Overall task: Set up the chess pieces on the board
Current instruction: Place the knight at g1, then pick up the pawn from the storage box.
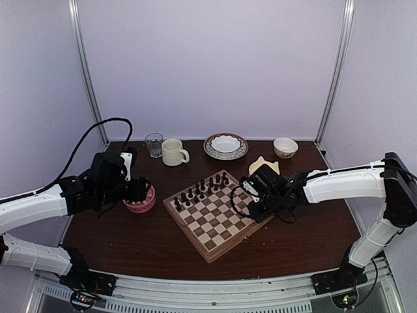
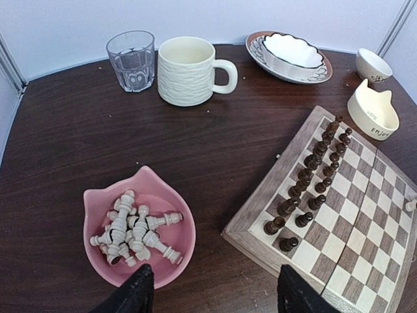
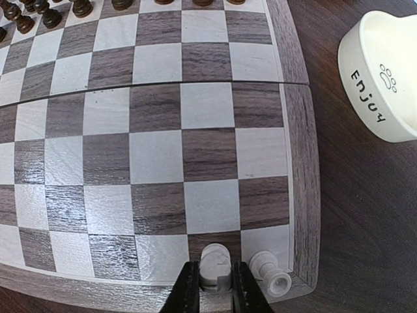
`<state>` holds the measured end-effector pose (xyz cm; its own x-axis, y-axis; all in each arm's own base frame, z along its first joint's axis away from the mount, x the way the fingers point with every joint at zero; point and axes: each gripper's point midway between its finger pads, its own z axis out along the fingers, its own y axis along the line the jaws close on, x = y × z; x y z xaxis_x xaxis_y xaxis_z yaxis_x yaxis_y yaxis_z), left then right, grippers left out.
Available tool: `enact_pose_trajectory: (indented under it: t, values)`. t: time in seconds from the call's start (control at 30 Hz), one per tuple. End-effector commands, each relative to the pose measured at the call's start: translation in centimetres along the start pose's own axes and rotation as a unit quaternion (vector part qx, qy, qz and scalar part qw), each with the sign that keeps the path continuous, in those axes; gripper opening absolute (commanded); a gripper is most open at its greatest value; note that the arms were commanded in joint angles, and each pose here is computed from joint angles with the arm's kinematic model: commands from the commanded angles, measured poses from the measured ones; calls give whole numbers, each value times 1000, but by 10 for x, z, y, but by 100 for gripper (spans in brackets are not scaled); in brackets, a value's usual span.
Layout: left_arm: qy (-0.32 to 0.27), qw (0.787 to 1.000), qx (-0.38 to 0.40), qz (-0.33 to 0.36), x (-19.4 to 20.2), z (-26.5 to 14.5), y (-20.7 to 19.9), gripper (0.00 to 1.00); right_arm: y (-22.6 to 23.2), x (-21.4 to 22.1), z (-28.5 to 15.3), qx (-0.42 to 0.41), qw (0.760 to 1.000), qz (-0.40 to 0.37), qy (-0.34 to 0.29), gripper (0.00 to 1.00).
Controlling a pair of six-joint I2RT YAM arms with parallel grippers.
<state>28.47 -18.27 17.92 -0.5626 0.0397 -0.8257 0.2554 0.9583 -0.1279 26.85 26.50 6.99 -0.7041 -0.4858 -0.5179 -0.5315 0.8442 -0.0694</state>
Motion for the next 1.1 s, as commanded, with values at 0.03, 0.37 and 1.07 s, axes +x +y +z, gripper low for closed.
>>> enact_pose_trajectory:
  t: [0.03,0.37,1.07]
  values:
    - [-13,1000,6,-10,-7,-3,-1,65,-1,8,2,-3,1000,6,14,16]
    - [-9,1000,8,-9,-6,-2,-2,65,-1,1,-8,-10,1000,9,-4,38]
    - [75,993,-83,-25,18,51,43,56,32,-37,-89,-132,972,-8,-196,36]
